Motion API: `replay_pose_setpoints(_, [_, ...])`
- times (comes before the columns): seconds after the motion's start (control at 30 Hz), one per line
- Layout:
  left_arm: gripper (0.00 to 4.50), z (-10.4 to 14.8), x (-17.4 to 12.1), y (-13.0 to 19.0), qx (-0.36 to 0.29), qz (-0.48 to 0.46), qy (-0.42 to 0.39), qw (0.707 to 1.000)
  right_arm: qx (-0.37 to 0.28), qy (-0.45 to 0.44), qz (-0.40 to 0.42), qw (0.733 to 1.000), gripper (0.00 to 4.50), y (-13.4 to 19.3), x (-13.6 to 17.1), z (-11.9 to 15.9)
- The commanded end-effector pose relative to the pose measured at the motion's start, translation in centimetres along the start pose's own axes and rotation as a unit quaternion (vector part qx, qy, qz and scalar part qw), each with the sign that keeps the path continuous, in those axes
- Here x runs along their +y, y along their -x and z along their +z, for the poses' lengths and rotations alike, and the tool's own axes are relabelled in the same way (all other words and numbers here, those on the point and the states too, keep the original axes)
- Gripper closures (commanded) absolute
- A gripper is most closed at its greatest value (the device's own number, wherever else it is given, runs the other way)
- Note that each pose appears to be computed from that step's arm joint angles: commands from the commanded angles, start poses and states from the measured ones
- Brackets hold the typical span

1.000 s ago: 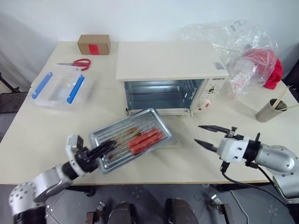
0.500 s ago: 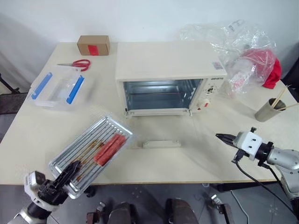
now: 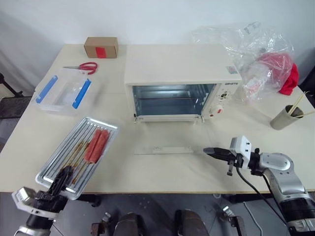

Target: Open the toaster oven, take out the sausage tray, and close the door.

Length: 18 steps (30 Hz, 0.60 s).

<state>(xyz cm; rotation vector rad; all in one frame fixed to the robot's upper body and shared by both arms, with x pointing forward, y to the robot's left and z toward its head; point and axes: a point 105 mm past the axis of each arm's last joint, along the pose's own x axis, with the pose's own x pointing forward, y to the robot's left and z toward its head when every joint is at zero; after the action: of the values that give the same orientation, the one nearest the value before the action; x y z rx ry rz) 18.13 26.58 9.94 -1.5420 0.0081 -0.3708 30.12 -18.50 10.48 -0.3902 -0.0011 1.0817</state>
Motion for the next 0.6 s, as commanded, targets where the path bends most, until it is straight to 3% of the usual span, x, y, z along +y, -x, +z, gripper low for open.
replay_pose_setpoints(0.03, [4.5,0.5,-0.5,0.0,-0.009,-0.002,-0.011,1.0,-0.062,0.041,-0.044,0.996,4.46,0.5,-1.4,2.7])
replay_pose_setpoints(0.17, [4.5,1.1,-0.7,-0.1,-0.017,-0.002,-0.015,1.0,-0.127,0.084,-0.104,0.983,4.46,1.6,-2.6,5.9])
replay_pose_setpoints(0.37, [4.5,1.4,-0.9,-0.4,-0.013,-0.01,-0.017,1.0,-0.165,0.081,-0.148,0.972,4.46,2.9,-4.5,9.6])
replay_pose_setpoints(0.6, [4.5,-0.2,-0.4,-0.7,0.04,-0.001,-0.002,0.999,-0.214,0.029,-0.117,0.969,4.46,2.6,-4.8,12.0])
